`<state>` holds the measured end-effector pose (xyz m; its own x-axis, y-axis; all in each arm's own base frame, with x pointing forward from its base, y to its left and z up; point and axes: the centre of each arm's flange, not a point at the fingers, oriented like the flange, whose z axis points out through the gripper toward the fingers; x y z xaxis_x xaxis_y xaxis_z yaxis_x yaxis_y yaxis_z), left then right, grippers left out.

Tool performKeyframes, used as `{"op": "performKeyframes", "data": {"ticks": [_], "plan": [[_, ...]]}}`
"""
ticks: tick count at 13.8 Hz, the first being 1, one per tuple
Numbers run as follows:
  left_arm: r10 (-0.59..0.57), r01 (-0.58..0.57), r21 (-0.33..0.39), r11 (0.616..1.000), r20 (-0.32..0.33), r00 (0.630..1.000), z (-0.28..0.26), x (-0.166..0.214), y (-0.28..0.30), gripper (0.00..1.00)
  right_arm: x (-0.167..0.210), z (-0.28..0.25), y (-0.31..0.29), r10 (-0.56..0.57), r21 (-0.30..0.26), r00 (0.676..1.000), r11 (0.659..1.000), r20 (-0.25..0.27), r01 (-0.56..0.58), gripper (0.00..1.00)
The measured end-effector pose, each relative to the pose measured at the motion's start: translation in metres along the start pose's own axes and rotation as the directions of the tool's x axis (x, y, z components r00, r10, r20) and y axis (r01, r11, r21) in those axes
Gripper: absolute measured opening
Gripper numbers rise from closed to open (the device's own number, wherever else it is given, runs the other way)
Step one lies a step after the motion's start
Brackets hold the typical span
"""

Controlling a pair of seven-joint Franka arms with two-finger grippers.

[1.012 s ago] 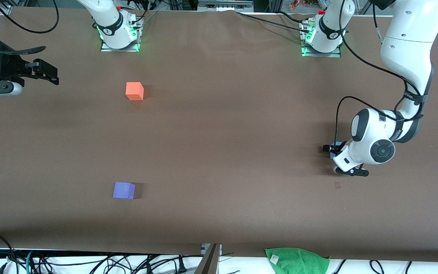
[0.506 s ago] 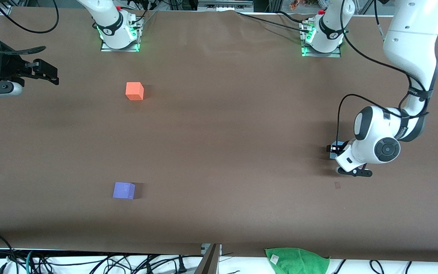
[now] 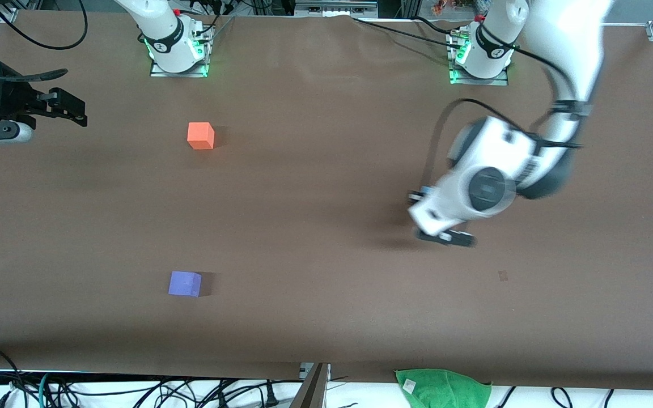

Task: Place blue block between orange and purple blocks
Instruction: 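Lift the cyan block with the left gripper and carry it toward the table middle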

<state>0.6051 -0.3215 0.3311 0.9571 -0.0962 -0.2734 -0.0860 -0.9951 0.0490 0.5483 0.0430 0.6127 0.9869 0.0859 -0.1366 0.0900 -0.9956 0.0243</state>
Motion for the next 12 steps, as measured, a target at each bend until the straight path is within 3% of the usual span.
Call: {"op": "performKeyframes", "data": {"ticks": [2,5,8,10,12], "plan": [[-0.041,0.041,-0.008,0.999,0.008,0.999,0.032,-0.011,0.08,0.61,0.001,0.001,0.0,0.0,0.0,1.0,1.0,0.002,0.0,1.0],[-0.095,0.093,-0.049,0.994,-0.026,0.995,0.104,-0.012,0.156,0.61,0.003,0.004,0.0,0.0,0.0,1.0,1.0,0.008,0.0,1.0],[-0.091,0.089,-0.061,0.994,-0.024,0.996,0.174,-0.012,0.183,0.62,0.005,0.006,0.004,0.006,0.001,1.0,1.0,0.008,-0.006,1.0],[-0.094,0.092,-0.066,0.994,-0.03,0.995,0.173,-0.009,0.184,0.64,0.007,0.005,0.005,0.009,0.002,1.0,1.0,0.005,-0.009,1.0],[-0.101,0.098,-0.072,0.993,-0.041,0.994,0.167,-0.004,0.182,0.81,0.009,0.006,0.005,0.009,0.002,1.0,1.0,0.006,-0.009,1.0]]}}
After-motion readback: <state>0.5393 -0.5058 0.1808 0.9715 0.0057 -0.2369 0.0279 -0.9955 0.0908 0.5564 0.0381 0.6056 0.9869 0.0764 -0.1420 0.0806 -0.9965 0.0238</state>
